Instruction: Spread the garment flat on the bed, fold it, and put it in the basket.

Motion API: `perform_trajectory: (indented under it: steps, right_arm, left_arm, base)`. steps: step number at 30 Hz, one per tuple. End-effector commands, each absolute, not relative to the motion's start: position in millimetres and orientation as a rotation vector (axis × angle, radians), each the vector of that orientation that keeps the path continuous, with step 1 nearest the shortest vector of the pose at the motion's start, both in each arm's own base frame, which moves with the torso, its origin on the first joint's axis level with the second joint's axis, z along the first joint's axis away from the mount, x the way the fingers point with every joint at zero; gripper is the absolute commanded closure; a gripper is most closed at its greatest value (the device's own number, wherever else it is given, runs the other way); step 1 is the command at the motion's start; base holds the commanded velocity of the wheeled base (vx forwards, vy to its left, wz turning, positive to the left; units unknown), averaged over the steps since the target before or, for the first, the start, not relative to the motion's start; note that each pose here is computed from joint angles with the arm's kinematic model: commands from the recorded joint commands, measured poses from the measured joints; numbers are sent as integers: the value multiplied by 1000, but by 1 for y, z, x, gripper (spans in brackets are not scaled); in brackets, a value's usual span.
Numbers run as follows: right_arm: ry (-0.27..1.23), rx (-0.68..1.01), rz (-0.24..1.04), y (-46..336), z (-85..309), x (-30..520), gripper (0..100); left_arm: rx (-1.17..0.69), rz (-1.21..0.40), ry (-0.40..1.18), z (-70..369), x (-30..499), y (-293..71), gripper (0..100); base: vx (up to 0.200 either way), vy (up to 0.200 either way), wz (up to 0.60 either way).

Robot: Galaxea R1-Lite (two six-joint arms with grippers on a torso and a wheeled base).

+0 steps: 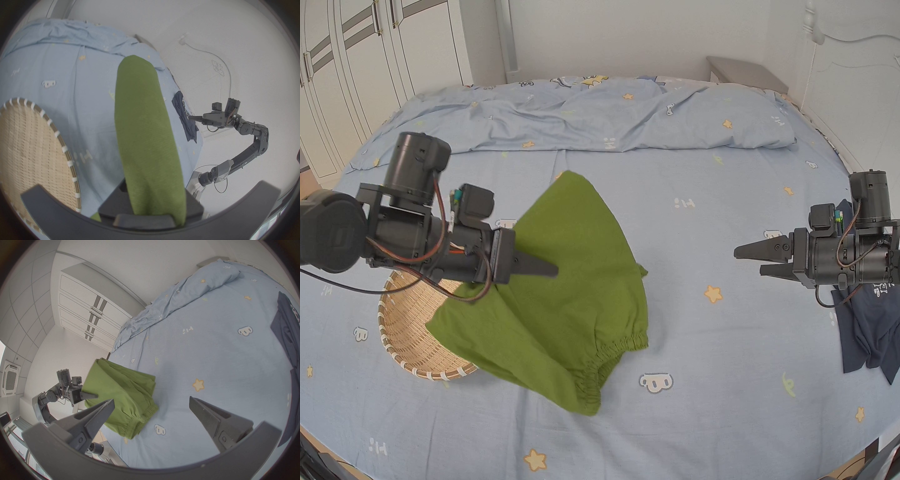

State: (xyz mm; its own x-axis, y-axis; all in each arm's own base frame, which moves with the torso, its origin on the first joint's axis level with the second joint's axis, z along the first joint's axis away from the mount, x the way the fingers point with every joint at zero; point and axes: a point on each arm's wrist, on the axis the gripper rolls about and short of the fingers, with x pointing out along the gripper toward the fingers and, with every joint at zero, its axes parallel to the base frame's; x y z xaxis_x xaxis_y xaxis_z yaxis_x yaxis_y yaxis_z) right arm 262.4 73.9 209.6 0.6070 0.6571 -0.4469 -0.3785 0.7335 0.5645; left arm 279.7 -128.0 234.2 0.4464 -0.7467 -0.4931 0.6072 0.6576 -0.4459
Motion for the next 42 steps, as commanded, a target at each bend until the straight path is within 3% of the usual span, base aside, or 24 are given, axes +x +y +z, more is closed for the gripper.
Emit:
perform_trajectory:
  steps: [1, 10, 22, 29, 37, 42]
  right_arm:
    - [680, 444, 614, 72, 211, 264, 0]
    - [671, 446, 608, 69, 212, 263, 0]
    - [657, 441, 621, 70, 217, 258, 0]
    - [637, 440, 628, 69, 223, 253, 0]
    - [616, 437, 638, 68, 228, 246, 0]
    - [609, 436, 640, 68, 230, 243, 0]
  left_arm:
    - [-211, -805, 565, 267, 267, -113, 100]
    - [-311, -572, 330, 309, 256, -64, 100]
    - [-448, -364, 332, 305, 254, -11, 100]
    - [-483, -285, 420, 276, 255, 3, 100]
    - [-592, -71, 694, 180, 286, 50, 100]
    - [-617, -21, 756, 155, 302, 64, 100]
  base:
    - [0, 0, 0]
    - [0, 0, 0]
    - [0, 0, 0]
    - [0, 0, 0]
    - [0, 0, 0]
    - [0, 0, 0]
